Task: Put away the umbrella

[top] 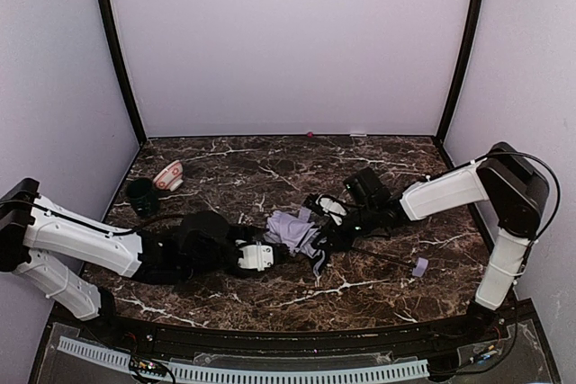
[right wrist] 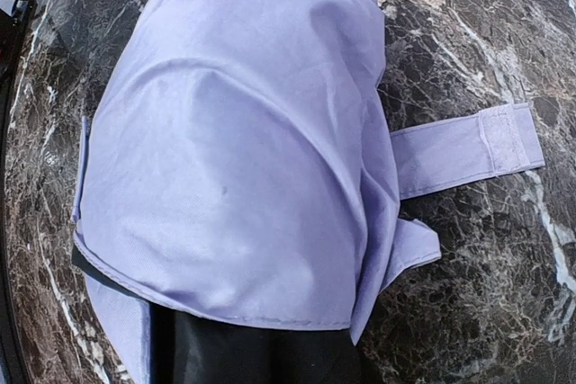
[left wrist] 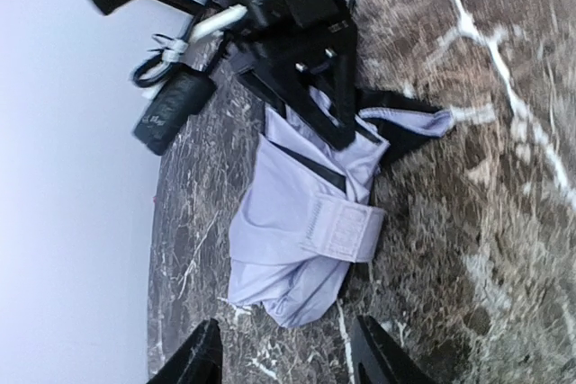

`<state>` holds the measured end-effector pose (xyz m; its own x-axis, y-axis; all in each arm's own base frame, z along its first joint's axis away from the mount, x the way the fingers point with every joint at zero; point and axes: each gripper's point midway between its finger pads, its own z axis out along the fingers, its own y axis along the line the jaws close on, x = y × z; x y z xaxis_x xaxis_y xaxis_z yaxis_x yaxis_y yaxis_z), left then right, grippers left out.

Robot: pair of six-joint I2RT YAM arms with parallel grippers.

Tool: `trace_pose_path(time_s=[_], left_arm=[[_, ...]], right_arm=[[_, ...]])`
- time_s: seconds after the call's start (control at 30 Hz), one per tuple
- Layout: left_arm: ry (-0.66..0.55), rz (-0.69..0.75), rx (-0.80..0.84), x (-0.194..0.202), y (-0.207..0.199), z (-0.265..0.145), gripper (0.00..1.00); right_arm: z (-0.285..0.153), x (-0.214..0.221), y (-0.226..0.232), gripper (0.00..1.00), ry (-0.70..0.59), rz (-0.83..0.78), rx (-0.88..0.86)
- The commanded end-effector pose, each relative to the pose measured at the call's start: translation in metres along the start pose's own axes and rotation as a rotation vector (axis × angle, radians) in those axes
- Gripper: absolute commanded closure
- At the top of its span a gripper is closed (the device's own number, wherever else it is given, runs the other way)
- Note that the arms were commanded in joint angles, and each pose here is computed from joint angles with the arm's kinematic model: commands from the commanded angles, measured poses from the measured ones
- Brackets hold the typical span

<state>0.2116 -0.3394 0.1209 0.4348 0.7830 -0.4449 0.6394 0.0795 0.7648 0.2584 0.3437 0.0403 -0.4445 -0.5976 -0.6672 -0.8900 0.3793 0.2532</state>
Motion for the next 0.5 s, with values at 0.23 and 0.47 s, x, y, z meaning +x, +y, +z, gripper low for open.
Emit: trace_pose_path(time_s=[0.23, 0.47], left_arm=[[-0.36, -0.481, -0.048, -0.019, 0.055, -0.043, 0.46], [-0.478, -0.589, -0.074, -0.027, 0.083, -0.058, 0.32]], right_arm=[[-0.079, -0.081, 0.031, 1.0, -0.204, -0.086, -0.064], [-0.135, -0.117, 0.058, 1.0, -0.247, -0.208, -0.074]])
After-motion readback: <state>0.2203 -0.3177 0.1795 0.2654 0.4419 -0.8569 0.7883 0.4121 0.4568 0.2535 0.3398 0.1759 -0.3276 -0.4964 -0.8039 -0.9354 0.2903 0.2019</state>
